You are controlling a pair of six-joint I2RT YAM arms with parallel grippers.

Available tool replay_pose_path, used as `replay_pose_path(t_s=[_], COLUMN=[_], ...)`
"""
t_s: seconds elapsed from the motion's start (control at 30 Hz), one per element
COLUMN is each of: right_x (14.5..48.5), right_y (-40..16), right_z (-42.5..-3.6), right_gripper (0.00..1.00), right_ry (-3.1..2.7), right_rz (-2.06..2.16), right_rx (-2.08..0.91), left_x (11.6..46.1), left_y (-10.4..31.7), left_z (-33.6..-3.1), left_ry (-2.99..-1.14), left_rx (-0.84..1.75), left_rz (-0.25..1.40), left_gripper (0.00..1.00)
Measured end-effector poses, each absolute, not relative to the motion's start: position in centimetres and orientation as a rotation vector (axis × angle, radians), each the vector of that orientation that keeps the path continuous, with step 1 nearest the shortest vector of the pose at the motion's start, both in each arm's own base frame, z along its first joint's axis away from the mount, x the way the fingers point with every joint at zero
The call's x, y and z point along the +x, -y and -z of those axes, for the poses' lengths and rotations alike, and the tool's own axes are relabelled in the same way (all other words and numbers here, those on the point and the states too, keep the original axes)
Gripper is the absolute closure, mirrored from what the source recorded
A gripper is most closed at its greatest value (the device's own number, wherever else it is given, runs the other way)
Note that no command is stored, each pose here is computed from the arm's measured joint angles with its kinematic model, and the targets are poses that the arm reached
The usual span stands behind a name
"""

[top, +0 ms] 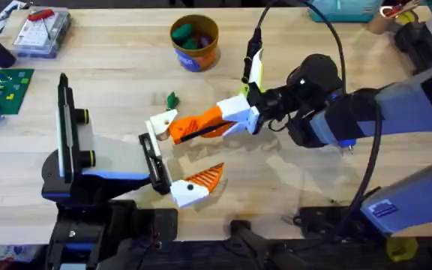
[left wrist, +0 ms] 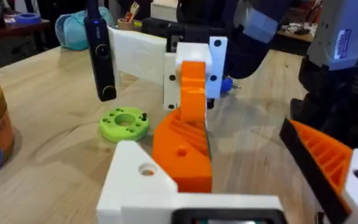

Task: Pick up the gripper from the table and insert it into the empty holder that is missing its gripper. Then pick up a screw, insert it into the mounting hole, and use the screwdriver to tighten it. Finally, clean up the table by picking up the vegetable and placing it into the bucket.

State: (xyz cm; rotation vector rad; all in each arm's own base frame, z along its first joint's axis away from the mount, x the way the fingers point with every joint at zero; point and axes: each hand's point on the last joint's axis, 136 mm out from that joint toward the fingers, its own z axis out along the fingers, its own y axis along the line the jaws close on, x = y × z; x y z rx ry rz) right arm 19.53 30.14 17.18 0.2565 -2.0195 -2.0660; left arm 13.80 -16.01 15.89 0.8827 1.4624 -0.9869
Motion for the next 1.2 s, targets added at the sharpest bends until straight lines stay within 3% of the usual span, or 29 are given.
replay_pose_path(t_s=[1.2], right_x=[20.9], right_y=[-32.1], right_z=[-16.1], right_gripper=[0.985], right_ry=[2.126], right_rz=[2.126], right_rx=[0.161], left_x=[14.2], left_y=[15.8], left_z=[-15.9], left_ry=[-1.484], left_rx=[0.847], left_rz=[0.985], left_gripper=[0.014])
